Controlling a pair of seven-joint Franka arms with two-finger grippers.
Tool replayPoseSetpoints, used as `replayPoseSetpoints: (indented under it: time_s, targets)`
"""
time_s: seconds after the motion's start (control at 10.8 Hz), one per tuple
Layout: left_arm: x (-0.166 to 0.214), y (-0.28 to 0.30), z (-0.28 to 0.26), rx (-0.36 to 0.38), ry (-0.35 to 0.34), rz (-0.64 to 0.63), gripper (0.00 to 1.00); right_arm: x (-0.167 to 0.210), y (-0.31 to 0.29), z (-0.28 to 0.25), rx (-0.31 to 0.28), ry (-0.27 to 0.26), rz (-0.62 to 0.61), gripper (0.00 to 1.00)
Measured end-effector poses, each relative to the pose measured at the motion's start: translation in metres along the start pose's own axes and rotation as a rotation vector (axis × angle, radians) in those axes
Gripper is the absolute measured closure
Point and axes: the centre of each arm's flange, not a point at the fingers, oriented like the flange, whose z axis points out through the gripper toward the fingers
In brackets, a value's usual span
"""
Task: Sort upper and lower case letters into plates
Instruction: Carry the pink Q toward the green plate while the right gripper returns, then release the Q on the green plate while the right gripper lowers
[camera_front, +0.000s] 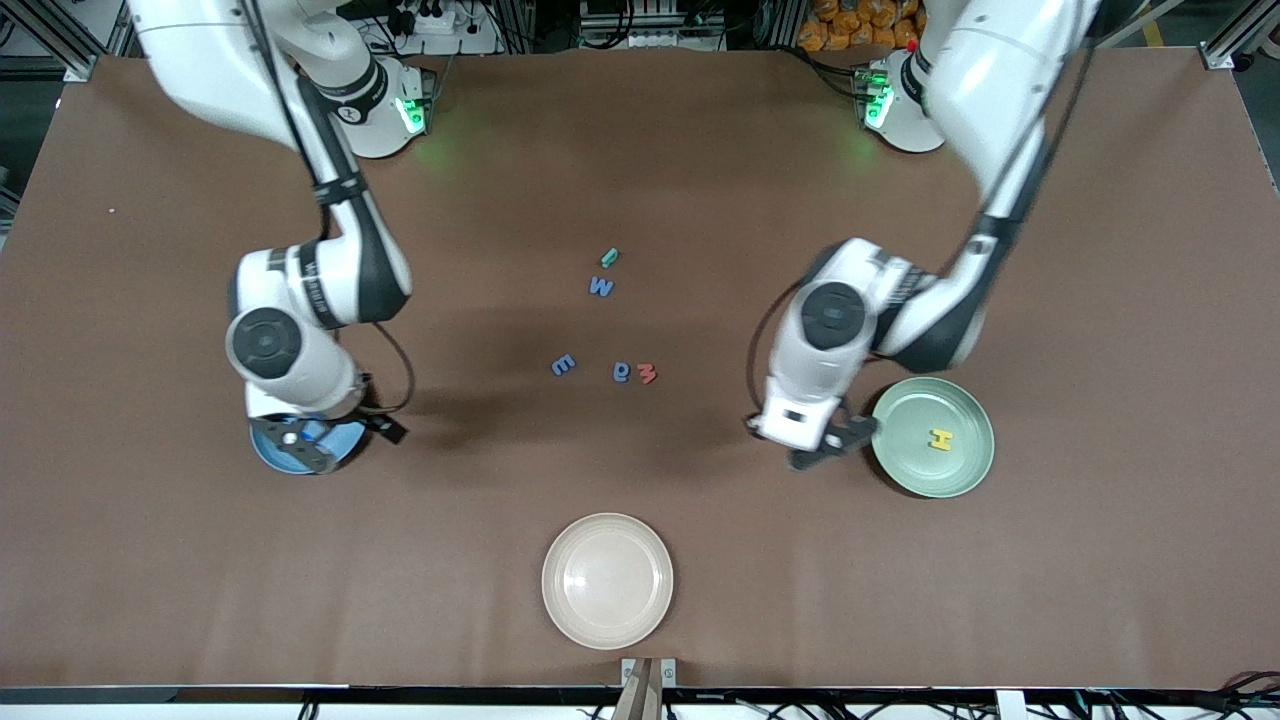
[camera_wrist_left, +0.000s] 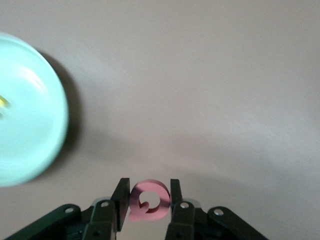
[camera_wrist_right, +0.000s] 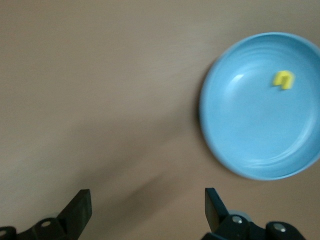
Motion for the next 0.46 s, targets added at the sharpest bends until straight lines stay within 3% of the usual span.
replayPoseSetpoints:
  time_s: [0.28, 0.46]
  targets:
    - [0.049, -0.074, 0.017, 0.035, -0.043, 0.143, 0.63, -0.081, -0.094, -0.028, 0.048, 0.052, -0.234, 0.00]
    - [0.064, -0.108, 0.038, 0.048, -0.079, 0.198, 0.63, -0.140, -0.147, -0.016, 0.049, 0.045, -0.407, 0.00]
